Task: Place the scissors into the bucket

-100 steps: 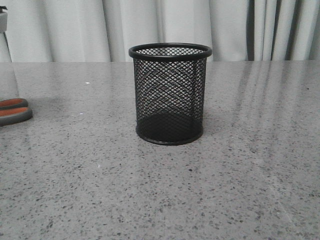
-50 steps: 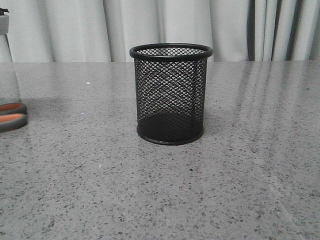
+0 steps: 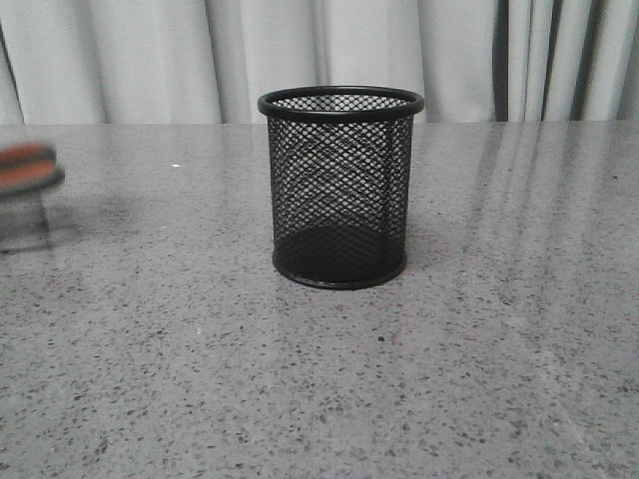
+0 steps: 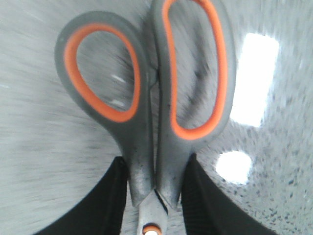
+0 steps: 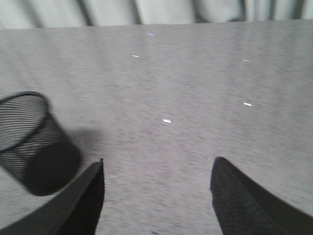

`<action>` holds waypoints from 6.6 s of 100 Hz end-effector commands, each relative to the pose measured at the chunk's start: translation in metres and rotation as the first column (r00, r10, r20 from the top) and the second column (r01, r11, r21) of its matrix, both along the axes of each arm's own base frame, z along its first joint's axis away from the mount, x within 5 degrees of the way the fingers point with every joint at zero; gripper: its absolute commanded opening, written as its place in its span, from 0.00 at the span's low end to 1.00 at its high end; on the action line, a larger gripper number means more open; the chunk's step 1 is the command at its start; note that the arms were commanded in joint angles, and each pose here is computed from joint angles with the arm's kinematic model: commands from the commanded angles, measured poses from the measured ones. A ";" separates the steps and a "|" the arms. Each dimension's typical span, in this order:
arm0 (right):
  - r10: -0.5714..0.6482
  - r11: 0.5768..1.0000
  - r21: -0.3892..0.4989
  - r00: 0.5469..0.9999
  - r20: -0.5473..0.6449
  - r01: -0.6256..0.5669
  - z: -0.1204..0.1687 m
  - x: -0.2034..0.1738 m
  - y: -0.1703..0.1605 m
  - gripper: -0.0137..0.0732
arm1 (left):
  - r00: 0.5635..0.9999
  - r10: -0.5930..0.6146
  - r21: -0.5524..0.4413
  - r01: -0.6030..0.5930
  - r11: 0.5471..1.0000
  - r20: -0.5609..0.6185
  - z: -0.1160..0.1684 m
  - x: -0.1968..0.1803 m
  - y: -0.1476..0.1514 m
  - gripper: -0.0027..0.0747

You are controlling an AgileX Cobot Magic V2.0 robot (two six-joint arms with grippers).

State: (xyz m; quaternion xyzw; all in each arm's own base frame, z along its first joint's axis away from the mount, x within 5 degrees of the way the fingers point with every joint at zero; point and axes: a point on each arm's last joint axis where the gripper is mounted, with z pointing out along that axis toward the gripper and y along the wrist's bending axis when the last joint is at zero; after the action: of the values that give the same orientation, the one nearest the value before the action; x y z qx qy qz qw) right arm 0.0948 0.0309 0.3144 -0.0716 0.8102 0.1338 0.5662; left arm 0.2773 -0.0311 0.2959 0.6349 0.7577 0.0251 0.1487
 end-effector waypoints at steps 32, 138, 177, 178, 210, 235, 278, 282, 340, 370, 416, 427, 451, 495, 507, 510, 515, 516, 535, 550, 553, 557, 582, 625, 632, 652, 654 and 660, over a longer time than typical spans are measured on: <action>0.406 0.869 0.210 0.888 0.214 -0.448 0.046 -0.003 0.060 0.66 | 0.825 -0.241 -0.140 0.357 0.924 0.512 0.105 -0.090 -0.077 0.06; 0.497 0.795 0.294 0.848 0.187 -0.530 0.089 0.055 0.163 0.13 | 0.578 -0.307 -0.195 0.646 0.738 0.756 0.145 -0.152 -0.116 0.06; 0.492 0.837 0.248 0.869 0.052 -0.488 0.088 0.062 0.141 0.08 | 0.601 -0.087 -0.388 0.612 0.689 0.795 0.172 -0.175 -0.095 0.60; 0.491 0.838 0.245 0.870 0.049 -0.487 0.089 0.062 0.140 0.08 | 0.596 -0.070 -0.396 0.612 0.684 0.800 0.174 -0.177 -0.093 0.60; 0.460 0.883 0.045 0.842 -0.283 -0.467 0.137 0.062 0.092 0.08 | 0.616 0.110 -0.555 0.601 0.576 0.780 0.196 -0.233 -0.038 0.10; 0.393 0.875 -0.034 0.750 -0.532 -0.483 0.120 0.087 0.103 0.08 | 0.636 0.059 -0.540 0.600 0.590 0.770 0.191 -0.242 -0.032 0.01; 0.327 0.896 -0.097 0.792 -0.516 -0.434 0.094 0.134 0.121 0.08 | 0.693 0.017 -0.567 0.575 0.589 0.721 0.183 -0.244 -0.034 0.01; 0.328 0.896 -0.096 0.794 -0.512 -0.432 0.094 0.135 0.122 0.09 | 0.695 0.017 -0.571 0.575 0.586 0.718 0.184 -0.244 -0.035 0.01; 0.361 0.910 -0.070 0.863 -0.353 -0.410 0.132 0.130 0.119 0.62 | 0.724 0.050 -0.613 0.542 0.575 0.688 0.184 -0.243 -0.035 0.01; 0.332 0.927 -0.126 0.930 -0.157 -0.352 0.167 0.071 0.076 0.08 | 0.697 0.465 -0.803 0.279 0.526 0.546 0.171 -0.245 0.009 0.01; 0.266 0.942 -0.297 0.888 0.375 -0.157 0.037 -0.014 0.010 0.10 | 0.715 0.625 -0.948 0.199 0.250 0.315 0.037 -0.260 0.030 0.01; 0.277 0.942 -0.300 0.858 0.433 -0.152 0.014 -0.023 0.006 0.10 | 0.723 0.614 -0.946 0.193 0.260 0.316 0.018 -0.257 0.026 0.01; 0.275 0.948 -0.283 0.821 0.500 -0.146 0.008 -0.032 0.003 0.10 | 0.761 0.594 -0.960 0.134 0.247 0.259 0.002 -0.253 0.020 0.01; 0.275 0.948 -0.282 0.818 0.504 -0.146 0.008 -0.032 0.003 0.10 | 0.765 0.593 -0.962 0.131 0.240 0.252 0.002 -0.253 0.019 0.01; 0.275 0.948 -0.282 0.818 0.504 -0.146 0.008 -0.032 0.003 0.10 | 0.765 0.593 -0.962 0.131 0.240 0.252 0.002 -0.253 0.019 0.01; 0.275 0.948 -0.282 0.818 0.504 -0.146 0.008 -0.032 0.003 0.10 | 0.765 0.593 -0.962 0.131 0.240 0.252 0.002 -0.253 0.019 0.01; 0.275 0.948 -0.282 0.818 0.504 -0.146 0.008 -0.032 0.003 0.10 | 0.760 0.594 -0.959 0.137 0.249 0.263 0.002 -0.253 0.020 0.01; 0.275 0.948 -0.282 0.818 0.504 -0.146 0.008 -0.032 0.003 0.10 | 0.757 0.595 -0.957 0.144 0.252 0.271 0.002 -0.253 0.020 0.01; 0.275 0.948 -0.282 0.818 0.504 -0.146 0.008 -0.032 0.003 0.10 | 0.709 0.620 -0.937 0.182 0.299 0.336 0.004 -0.252 0.022 0.01; 0.275 0.948 -0.282 0.818 0.504 -0.146 0.008 -0.032 0.003 0.10 | 0.631 0.637 -0.881 0.176 0.438 0.443 -0.014 -0.247 0.016 0.01; 0.275 0.948 -0.282 0.818 0.504 -0.146 0.008 -0.032 0.003 0.10 | 0.617 0.649 -0.880 0.166 0.445 0.445 -0.020 -0.245 0.014 0.01; 0.275 0.948 -0.282 0.818 0.504 -0.146 0.008 -0.032 0.003 0.10 | 0.581 0.674 -0.874 0.148 0.463 0.456 -0.029 -0.241 0.013 0.01; 0.275 0.948 -0.282 0.818 0.504 -0.146 0.008 -0.032 0.003 0.10 | 0.399 0.871 -0.935 -0.081 0.345 0.286 -0.076 -0.224 0.022 0.01; 0.275 0.948 -0.282 0.819 0.503 -0.146 0.008 -0.032 0.003 0.10 | 0.390 0.892 -0.875 -0.321 0.362 0.226 -0.124 -0.224 0.025 0.01; 0.275 0.948 -0.283 0.820 0.502 -0.146 0.008 -0.032 0.003 0.10 | 0.384 0.895 -0.877 -0.317 0.360 0.229 -0.123 -0.224 0.026 0.01; 0.275 0.948 -0.283 0.820 0.502 -0.146 0.008 -0.032 0.003 0.10 | 0.383 0.895 -0.877 -0.319 0.360 0.228 -0.123 -0.224 0.026 0.01; 0.275 0.948 -0.283 0.820 0.502 -0.146 0.008 -0.032 0.003 0.10 | 0.383 0.895 -0.877 -0.319 0.360 0.228 -0.123 -0.224 0.026 0.01; 0.275 0.948 -0.283 0.820 0.502 -0.146 0.008 -0.032 0.003 0.10 | 0.383 0.895 -0.877 -0.319 0.360 0.228 -0.123 -0.224 0.026 0.01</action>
State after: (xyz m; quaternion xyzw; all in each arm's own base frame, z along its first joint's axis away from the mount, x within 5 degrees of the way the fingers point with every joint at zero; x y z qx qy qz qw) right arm 0.0644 0.0337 0.3073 -0.2661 0.6526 0.0746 0.7054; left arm 0.0529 -0.0059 0.1817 0.0988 0.7842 0.0236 0.6121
